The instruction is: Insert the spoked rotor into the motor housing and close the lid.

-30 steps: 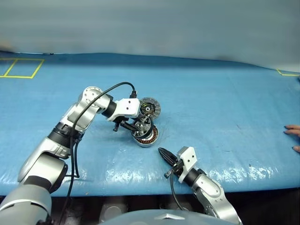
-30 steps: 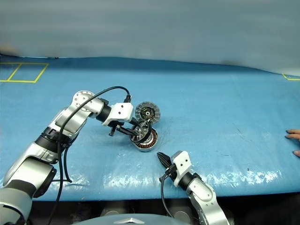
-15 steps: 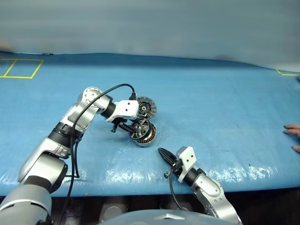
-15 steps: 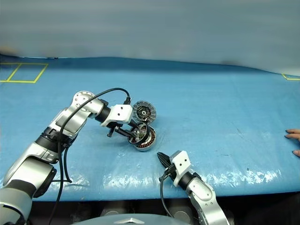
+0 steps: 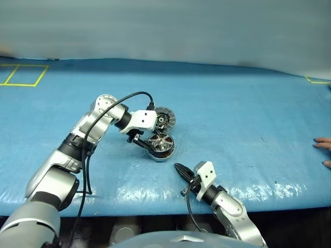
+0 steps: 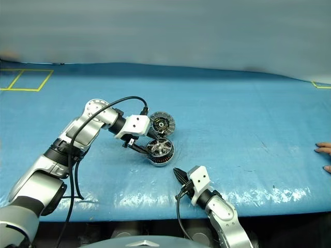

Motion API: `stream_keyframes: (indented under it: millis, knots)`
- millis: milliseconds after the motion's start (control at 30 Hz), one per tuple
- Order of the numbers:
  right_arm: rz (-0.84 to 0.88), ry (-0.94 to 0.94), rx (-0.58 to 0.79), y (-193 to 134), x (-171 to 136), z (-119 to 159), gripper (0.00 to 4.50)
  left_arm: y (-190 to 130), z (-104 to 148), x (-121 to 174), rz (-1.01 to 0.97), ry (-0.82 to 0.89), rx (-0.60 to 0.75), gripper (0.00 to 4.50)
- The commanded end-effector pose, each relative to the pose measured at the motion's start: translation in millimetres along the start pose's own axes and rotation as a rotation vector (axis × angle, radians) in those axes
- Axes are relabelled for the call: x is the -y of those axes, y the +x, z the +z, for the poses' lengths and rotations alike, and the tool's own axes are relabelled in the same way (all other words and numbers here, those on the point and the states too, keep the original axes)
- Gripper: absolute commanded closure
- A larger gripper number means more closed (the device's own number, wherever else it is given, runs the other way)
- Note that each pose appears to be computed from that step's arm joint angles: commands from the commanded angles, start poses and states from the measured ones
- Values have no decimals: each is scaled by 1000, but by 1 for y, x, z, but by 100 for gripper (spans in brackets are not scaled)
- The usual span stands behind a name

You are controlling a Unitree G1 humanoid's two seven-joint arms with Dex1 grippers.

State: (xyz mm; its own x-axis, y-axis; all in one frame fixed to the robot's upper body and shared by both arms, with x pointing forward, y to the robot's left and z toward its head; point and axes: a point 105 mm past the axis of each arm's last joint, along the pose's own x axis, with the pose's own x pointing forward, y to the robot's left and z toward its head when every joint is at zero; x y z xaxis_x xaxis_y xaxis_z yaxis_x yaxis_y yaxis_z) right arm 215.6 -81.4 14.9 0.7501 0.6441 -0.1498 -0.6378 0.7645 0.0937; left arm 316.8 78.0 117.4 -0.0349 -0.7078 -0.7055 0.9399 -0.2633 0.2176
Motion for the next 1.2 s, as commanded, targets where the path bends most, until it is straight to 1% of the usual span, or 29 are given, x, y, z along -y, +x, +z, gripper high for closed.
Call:
stream_keyframes:
  millis: [33, 100, 300, 400, 467, 533, 700, 733, 767, 867, 900, 1000, 1133, 1200]
  knots:
    - [-8, -13, 34, 1, 2, 9, 450, -5, 8, -7, 20, 33, 11, 66]
    - [-10, -12, 35, 1, 2, 9, 450, -4, 8, -7, 18, 33, 8, 1]
    - [-13, -10, 31, 1, 2, 9, 450, -6, 10, -8, 22, 33, 21, 1]
    - [-11, -9, 30, 0, 2, 9, 450, -18, 22, -12, 69, 24, 103, 1]
    - [-10, -9, 29, 0, 2, 9, 450, -25, 26, -15, 100, 15, 140, 38]
    - [-10, -9, 28, 0, 1, 8, 450, -36, 30, -18, 156, -16, 196, 89]
    - [0, -8, 26, 1, 0, 8, 450, -63, 31, -22, 334, -122, 344, 260]
    - [3, -10, 29, 1, 0, 8, 450, -69, 28, -23, 382, -147, 364, 287]
    - [5, -10, 34, 1, 0, 9, 450, -77, 23, -25, 444, -174, 382, 323]
    - [8, -9, 38, 1, 0, 10, 450, -89, 10, -25, 543, -237, 407, 427]
    - [11, -9, 35, 0, 0, 9, 450, -92, 3, -23, 570, -258, 406, 447]
    - [17, -10, 27, 0, -1, 8, 450, -95, -16, -19, 628, -332, 410, 447]
    - [18, -12, 26, 0, 0, 8, 450, -82, -33, -8, 586, -390, 407, 447]
    - [16, -14, 24, -1, 0, 8, 450, -78, -41, -5, 586, -411, 379, 447]
